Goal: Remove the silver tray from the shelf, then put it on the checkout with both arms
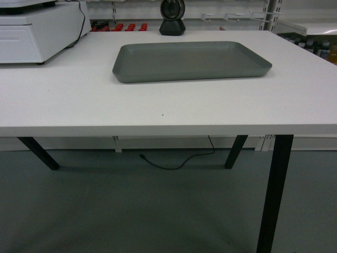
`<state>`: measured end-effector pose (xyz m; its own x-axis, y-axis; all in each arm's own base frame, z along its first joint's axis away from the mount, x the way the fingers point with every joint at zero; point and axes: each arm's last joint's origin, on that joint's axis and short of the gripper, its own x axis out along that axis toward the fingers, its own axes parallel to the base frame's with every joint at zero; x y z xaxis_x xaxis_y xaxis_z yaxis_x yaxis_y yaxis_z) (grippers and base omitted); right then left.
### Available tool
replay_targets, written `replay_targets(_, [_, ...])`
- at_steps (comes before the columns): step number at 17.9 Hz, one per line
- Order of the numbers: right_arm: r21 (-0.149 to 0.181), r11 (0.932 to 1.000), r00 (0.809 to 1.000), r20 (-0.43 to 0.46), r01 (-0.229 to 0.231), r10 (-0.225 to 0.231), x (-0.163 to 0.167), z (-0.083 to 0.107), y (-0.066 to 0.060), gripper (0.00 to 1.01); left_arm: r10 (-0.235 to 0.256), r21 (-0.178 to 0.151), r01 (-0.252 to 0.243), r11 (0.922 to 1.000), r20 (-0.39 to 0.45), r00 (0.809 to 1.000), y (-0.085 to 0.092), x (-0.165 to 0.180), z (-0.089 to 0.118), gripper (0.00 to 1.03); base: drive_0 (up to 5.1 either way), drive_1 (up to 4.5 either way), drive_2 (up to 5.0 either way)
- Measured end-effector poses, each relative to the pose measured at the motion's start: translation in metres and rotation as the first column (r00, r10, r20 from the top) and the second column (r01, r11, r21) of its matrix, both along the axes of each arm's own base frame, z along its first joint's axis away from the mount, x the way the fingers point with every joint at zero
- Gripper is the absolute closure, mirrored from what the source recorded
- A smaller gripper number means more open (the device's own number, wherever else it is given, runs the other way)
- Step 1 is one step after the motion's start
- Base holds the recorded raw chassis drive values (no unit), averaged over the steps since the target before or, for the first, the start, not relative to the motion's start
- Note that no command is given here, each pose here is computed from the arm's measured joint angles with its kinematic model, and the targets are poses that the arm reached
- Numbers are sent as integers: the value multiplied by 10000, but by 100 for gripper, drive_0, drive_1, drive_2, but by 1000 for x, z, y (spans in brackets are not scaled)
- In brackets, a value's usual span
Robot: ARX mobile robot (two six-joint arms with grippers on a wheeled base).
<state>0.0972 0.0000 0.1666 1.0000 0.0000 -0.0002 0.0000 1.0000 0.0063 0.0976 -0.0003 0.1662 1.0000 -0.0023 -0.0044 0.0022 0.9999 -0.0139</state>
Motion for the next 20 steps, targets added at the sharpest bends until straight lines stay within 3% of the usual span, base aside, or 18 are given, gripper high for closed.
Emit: replay_targets(20, [0, 10000, 10000, 69, 0, 0, 0, 1, 0, 3, 0, 4, 0, 10000, 31, 10000, 0, 0, 0, 5, -7, -418, 404])
